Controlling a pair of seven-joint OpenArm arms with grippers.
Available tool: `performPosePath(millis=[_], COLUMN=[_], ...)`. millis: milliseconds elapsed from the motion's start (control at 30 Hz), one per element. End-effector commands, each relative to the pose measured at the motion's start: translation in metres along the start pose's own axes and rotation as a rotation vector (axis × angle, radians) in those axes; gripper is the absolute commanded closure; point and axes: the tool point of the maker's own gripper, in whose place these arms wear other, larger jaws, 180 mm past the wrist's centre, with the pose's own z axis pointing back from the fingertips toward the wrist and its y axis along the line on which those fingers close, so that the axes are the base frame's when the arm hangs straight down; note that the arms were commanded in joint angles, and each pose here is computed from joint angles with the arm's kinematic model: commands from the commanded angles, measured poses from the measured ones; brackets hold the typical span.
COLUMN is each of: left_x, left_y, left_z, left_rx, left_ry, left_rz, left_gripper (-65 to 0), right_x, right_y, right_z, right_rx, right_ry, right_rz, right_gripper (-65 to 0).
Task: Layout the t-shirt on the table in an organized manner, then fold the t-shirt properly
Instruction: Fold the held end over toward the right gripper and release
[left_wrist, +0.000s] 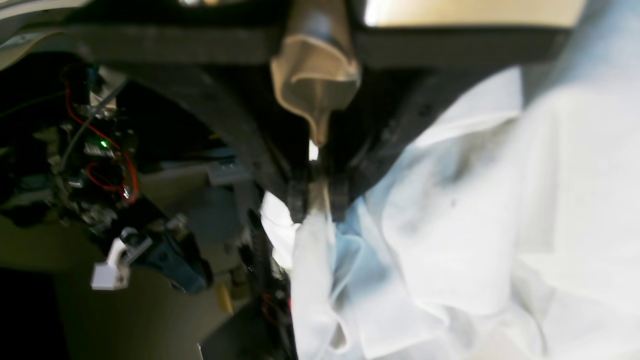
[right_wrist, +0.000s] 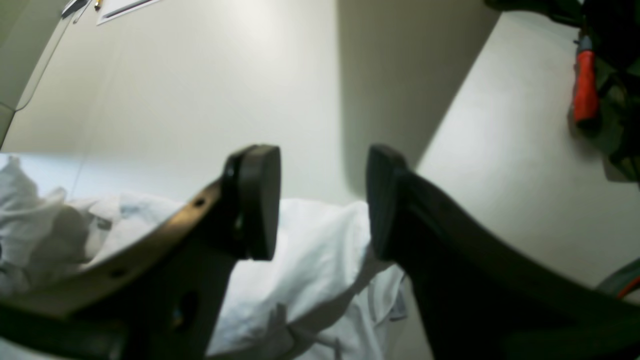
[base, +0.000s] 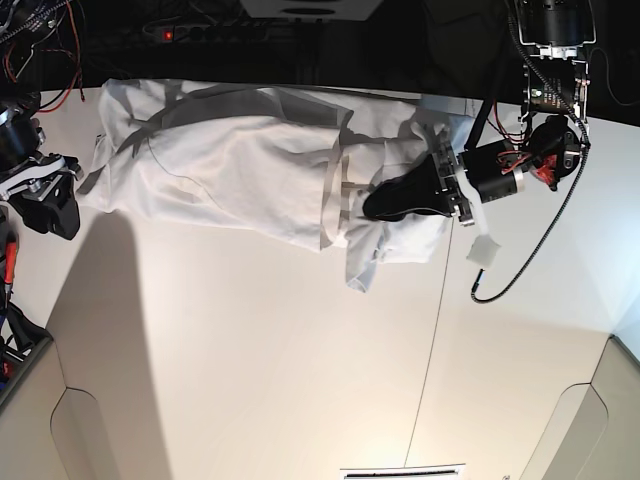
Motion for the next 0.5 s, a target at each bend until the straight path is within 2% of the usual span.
performPosePath(millis=[0,67,200,467], left_x=[0.012,0.010,0.003,-0.003], left_y=[-0.013,-0.016,-0.009,-0.003], left_z=[-0.007,-0.017,-0.031,-0.042], left_rx=[-0.051,-0.058,-0.003,0.044], left_ry=[-0.038,-0.039,-0.027,-0.012], left_rz=[-0.025,-0.028,-0.068,-0.116], left_gripper=[0.0,0.0,0.0,0.0], right_x=[0.014,0.015,0.015,0.015], right_y=[0.005,0.006,0.006,0.006], right_z=[0.002,0.002,0.002,0.002], right_rx=[0.023,0.026,0.025,0.026], right_ry=[-0.051,-0.053,-0.052,-0.053], right_rz=[0.014,0.012,0.012,0.012], right_gripper=[-26.7,-26.7,-26.7,-26.7])
